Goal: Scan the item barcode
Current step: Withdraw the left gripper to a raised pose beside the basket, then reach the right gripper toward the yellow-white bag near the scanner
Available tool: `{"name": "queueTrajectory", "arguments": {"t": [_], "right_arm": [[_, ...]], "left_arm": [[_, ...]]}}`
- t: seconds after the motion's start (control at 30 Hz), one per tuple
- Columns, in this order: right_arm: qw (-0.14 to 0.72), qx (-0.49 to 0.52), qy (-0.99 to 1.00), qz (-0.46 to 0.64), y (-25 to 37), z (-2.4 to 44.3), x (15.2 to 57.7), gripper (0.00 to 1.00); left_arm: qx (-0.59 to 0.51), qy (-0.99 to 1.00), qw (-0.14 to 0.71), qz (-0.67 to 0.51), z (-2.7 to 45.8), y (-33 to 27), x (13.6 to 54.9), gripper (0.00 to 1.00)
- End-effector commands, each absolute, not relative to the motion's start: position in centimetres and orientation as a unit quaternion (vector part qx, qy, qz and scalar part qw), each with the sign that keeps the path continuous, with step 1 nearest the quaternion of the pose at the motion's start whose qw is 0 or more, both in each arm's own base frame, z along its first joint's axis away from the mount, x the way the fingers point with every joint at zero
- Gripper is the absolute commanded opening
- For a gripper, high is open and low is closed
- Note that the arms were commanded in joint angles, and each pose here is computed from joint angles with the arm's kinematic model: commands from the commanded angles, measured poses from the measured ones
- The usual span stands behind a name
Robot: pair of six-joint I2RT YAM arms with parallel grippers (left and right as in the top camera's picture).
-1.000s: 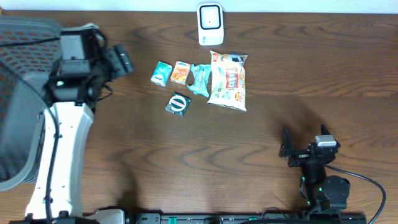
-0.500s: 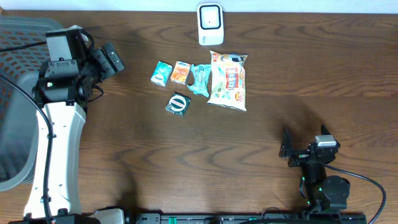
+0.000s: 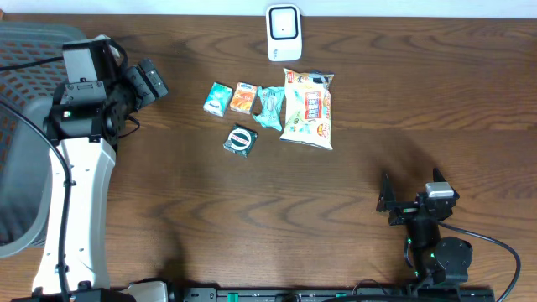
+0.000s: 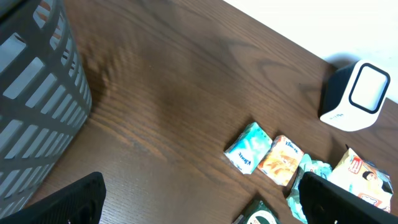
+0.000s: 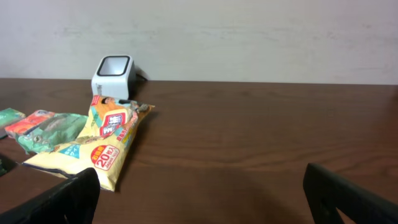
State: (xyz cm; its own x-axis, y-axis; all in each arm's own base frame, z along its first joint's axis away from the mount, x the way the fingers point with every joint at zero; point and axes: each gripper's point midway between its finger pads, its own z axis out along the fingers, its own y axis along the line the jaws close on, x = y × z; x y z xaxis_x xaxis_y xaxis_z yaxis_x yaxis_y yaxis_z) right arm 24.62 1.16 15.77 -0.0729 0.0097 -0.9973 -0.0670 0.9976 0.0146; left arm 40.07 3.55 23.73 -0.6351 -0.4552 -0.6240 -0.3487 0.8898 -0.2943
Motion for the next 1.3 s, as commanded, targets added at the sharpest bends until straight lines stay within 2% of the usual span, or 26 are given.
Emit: {"name": "queueTrajectory", "arguments": {"t": [0.0,0.27,0.37,0.53,0.7,0.87,0.93,1.1,1.27], "right_arm": [[0.682,-0.017,0.731,-0.002,0.4,15.8,24.6,0.99],[0.681,-0.010,0.732,-0.010,0.0,15.7,24.6,0.99],[0.705,-0.001,0.709,-0.029,-0.6,17.4,24.7,0.99],[0.792,-0.001,0.610,-0.024,-0.4,23.8,23.9,0.99],[0.892,0.024,0.450,-0.034,-1.2,32.2,20.0,0.99],[0.929,-0.021,0.370,-0.013,0.6,36.1,17.7,0.99],[0.922,-0.069,0.381,-0.017,2.0,37.2,18.7,0.99],[0.888,-0.141,0.436,-0.023,4.0,40.1,24.3,0.99],[0.817,-0.170,0.550,0.006,5.0,40.2,33.2,0.99]], "left_arm": [[-0.227,0.900,0.365,-0.067,23.7,3.8,40.2,0.98],[-0.227,0.901,0.363,-0.067,23.6,3.8,40.1,0.98],[-0.227,0.901,0.363,-0.067,23.6,3.8,40.0,0.98],[-0.227,0.901,0.363,-0.067,23.6,3.8,40.1,0.98],[-0.227,0.901,0.363,-0.067,23.6,3.8,40.1,0.98],[-0.227,0.901,0.363,-0.067,23.6,3.8,40.0,0.98],[-0.227,0.901,0.363,-0.067,23.6,3.8,40.0,0.97],[-0.227,0.901,0.363,-0.067,23.6,3.8,40.1,0.98],[-0.227,0.901,0.363,-0.067,23.6,3.8,40.1,0.98]]}}
